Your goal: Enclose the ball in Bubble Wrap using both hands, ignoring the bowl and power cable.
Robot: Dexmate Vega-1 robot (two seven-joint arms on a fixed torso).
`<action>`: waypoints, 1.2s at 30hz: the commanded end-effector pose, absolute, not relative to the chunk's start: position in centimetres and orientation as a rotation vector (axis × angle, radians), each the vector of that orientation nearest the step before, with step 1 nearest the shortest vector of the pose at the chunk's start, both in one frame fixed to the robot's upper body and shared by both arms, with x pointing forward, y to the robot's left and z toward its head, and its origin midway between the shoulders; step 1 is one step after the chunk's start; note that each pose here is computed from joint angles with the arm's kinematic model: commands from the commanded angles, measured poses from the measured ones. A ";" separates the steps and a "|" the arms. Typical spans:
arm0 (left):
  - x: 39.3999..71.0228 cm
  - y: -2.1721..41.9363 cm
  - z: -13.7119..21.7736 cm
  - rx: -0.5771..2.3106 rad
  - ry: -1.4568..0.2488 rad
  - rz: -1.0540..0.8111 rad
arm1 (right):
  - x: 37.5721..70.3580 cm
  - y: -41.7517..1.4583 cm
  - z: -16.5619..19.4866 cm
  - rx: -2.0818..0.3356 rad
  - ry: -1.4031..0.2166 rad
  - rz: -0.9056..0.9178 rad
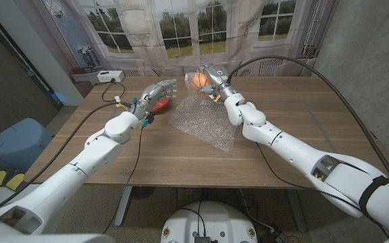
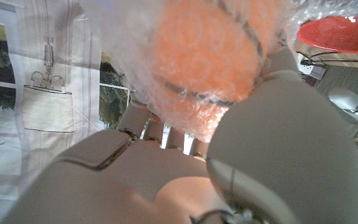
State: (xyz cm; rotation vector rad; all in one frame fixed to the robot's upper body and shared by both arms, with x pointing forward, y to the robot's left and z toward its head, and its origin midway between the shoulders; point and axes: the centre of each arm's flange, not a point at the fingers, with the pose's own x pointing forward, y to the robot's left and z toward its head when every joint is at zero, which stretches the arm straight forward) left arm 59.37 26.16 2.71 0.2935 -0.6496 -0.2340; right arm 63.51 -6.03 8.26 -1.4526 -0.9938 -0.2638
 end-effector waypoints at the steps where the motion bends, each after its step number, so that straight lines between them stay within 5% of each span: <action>1: 57.6 23.3 4.7 0.287 -0.737 -0.536 | 63.3 -6.5 8.5 -1.423 -1.015 -0.359; 27: 59.1 22.2 4.7 0.455 -0.439 -0.709 | 55.3 -6.0 9.9 -1.139 -1.370 -0.479; 36: 59.6 22.5 4.3 0.391 -0.469 -0.682 | 53.2 -6.0 9.9 -1.151 -1.310 -0.327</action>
